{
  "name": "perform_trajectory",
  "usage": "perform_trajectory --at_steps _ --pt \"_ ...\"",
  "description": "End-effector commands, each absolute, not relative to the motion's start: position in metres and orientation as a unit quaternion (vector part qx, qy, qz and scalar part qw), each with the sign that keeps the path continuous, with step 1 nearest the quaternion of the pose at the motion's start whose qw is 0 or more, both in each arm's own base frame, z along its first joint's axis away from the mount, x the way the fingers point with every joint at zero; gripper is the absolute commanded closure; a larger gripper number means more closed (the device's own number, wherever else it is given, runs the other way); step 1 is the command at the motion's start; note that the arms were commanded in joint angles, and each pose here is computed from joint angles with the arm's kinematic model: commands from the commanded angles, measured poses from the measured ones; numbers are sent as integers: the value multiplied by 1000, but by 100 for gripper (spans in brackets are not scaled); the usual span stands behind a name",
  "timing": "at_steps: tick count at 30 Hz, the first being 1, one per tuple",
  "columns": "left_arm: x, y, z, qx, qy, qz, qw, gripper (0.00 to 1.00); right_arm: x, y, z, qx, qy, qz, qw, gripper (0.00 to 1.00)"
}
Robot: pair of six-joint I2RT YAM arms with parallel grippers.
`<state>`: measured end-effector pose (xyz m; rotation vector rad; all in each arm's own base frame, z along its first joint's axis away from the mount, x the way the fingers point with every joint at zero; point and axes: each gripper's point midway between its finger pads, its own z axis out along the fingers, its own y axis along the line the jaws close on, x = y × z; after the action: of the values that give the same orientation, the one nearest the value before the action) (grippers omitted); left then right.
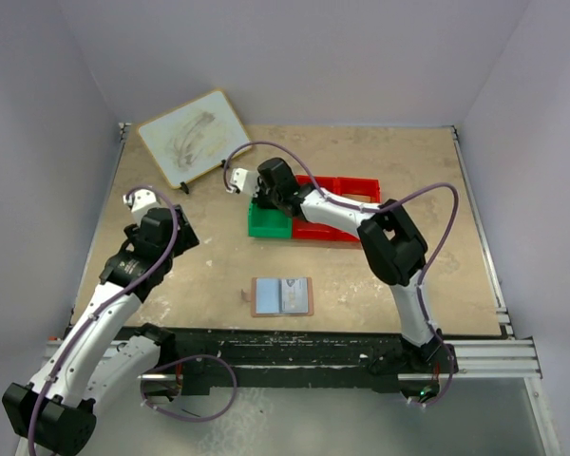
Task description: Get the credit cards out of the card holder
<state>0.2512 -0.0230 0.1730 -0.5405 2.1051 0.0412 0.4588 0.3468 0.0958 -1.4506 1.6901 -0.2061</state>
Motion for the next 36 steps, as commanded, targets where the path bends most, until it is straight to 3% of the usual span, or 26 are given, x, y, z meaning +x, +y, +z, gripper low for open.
perform_trajectory --at_steps 1,21,32,36 --pt "257 -33 185 -203 852 -14 482 24 473 357 114 -596 650 -94 462 100" --pt "257 -35 188 -198 851 -24 486 24 485 350 82 -612 655 -129 425 96" --pt "257 -36 188 -198 850 -27 487 25 482 346 86 -615 648 -135 429 82" --pt "257 -37 187 -196 851 -29 486 25 477 346 86 -620 648 -125 425 70"
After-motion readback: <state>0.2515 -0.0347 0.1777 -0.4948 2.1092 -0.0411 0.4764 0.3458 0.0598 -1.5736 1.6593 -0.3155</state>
